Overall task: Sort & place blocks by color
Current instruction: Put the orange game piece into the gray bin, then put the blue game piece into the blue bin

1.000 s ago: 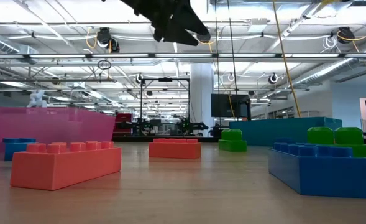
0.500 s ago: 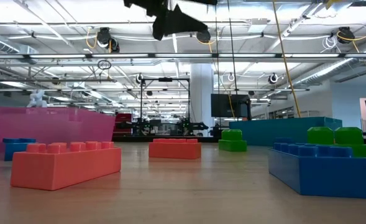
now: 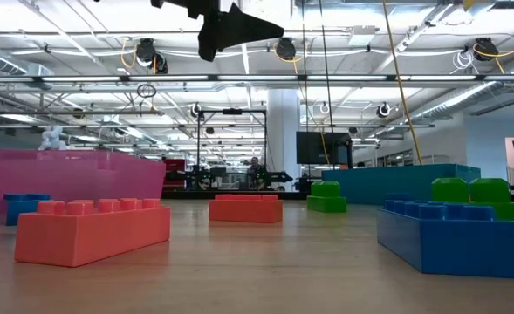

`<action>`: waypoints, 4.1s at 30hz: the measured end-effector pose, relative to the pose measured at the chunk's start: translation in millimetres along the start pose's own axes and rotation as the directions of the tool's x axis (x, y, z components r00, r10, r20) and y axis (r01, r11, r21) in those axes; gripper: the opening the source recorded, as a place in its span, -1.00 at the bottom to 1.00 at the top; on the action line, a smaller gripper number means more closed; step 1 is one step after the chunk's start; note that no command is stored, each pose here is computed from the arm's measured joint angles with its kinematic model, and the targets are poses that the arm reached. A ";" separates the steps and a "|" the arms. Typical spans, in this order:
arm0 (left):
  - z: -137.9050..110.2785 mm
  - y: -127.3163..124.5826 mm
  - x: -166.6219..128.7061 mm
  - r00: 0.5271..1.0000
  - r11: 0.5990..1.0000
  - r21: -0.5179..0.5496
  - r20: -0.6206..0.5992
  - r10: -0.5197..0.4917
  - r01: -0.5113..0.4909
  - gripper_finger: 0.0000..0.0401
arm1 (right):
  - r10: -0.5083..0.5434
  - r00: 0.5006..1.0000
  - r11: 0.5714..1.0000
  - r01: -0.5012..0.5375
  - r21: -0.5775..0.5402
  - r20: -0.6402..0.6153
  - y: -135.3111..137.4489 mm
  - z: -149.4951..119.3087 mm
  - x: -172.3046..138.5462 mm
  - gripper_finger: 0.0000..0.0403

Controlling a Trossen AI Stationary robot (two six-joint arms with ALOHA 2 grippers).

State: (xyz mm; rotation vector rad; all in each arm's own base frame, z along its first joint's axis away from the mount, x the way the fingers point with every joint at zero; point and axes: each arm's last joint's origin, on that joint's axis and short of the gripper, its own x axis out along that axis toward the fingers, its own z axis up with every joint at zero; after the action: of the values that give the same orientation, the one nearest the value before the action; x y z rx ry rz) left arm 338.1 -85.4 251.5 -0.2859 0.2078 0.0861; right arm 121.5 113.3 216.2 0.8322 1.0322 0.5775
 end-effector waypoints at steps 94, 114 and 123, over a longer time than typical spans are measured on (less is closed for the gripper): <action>65.0 77.9 18.1 0.819 0.829 0.447 -0.296 0.491 -0.335 0.53 | -0.804 0.569 0.491 0.799 -0.348 0.172 -63.7 180.9 -55.0 0.38; 45.0 80.6 4.0 0.689 0.816 0.485 -0.475 0.547 -0.313 0.53 | -0.865 0.475 0.484 0.708 -0.514 -0.160 -100.9 167.0 -32.5 0.38; 44.3 78.8 4.0 0.692 0.818 0.483 -0.475 0.544 -0.312 0.53 | -0.896 0.420 0.420 0.689 -0.590 -0.148 -120.4 152.4 -25.3 0.38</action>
State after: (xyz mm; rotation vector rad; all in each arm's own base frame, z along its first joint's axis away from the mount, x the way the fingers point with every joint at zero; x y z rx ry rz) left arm 341.5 2.9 270.8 0.1377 0.9245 0.4360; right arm 254.0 -23.5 170.5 -0.3359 1.5053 0.0931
